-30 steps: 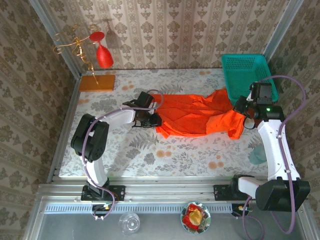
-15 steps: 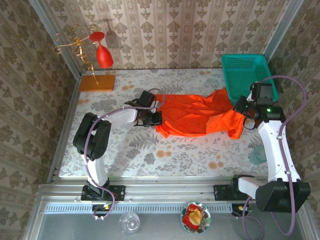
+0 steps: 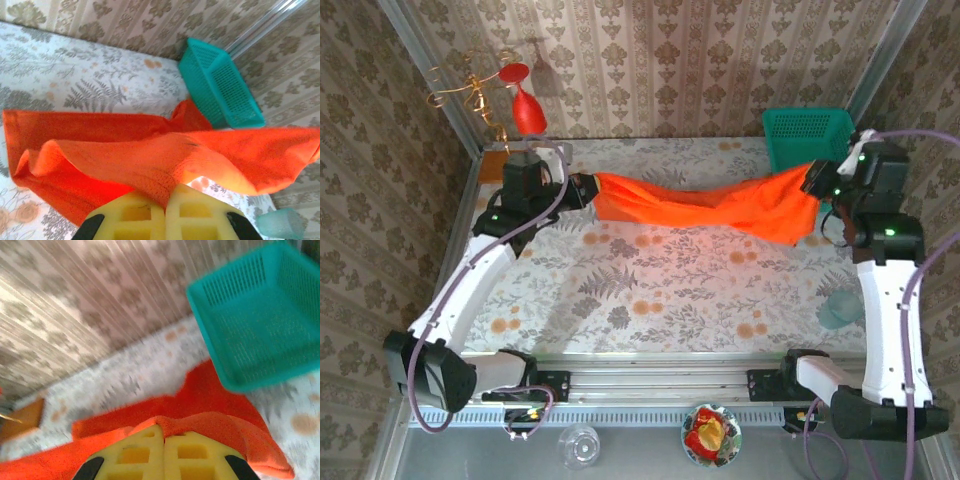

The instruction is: Fold the inside-out t-shirt

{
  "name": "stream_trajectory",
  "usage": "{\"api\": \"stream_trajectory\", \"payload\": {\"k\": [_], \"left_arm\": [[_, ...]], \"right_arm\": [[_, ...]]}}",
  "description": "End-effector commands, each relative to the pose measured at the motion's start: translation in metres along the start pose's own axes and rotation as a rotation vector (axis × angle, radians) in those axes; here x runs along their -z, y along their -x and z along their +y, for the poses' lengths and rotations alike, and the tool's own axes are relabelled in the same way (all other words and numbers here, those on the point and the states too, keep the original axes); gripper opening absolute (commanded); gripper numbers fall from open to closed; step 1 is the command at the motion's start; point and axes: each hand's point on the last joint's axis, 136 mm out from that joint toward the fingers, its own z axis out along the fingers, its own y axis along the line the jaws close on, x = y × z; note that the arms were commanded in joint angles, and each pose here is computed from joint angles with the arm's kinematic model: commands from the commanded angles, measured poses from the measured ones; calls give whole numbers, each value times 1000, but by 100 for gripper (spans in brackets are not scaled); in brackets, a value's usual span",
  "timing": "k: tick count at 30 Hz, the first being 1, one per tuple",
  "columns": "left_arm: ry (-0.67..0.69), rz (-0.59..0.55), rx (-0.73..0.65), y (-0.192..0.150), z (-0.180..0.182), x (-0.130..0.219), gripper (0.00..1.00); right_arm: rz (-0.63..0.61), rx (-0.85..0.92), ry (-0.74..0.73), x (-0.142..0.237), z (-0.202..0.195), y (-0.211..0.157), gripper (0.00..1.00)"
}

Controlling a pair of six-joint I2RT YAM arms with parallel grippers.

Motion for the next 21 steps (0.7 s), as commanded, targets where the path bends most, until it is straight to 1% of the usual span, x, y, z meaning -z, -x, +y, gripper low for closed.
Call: {"api": "stream_trajectory", "payload": {"k": [1,4,7,8,9,11,13,15,16,18,21], "left_arm": [[-93,86,9,-22,1,-16,0],[-143,90,6,-23,-9,-19,0],[-161,55,-12,-11,-19,-13,0],[-167,33,-22,-2,-24,-7,0],[-202,13,-35,11,-36,5,0],[-224,-64,-58,47,-53,39,0],[-208,-185,-107,92,-75,97,0],[-120,-314,-158,127,-84,157,0],[-81,-368,-182,138,-89,182,0],[-43,-408,-205,147,-94,205,0],[-77,-381,-184,142,-93,201,0]], "right_arm": [[-245,29,22,62,24,73,0],[-414,57,38,116,45,124,0],[-500,56,75,145,58,147,0],[-502,51,86,146,61,149,0],[-494,44,97,144,62,148,0],[-451,31,106,129,61,140,0],[-392,14,104,111,56,126,0],[-351,-9,115,97,54,116,0],[-336,-27,133,92,56,112,0],[-320,-55,174,86,60,108,0],[-326,-73,207,87,66,112,0]]}}
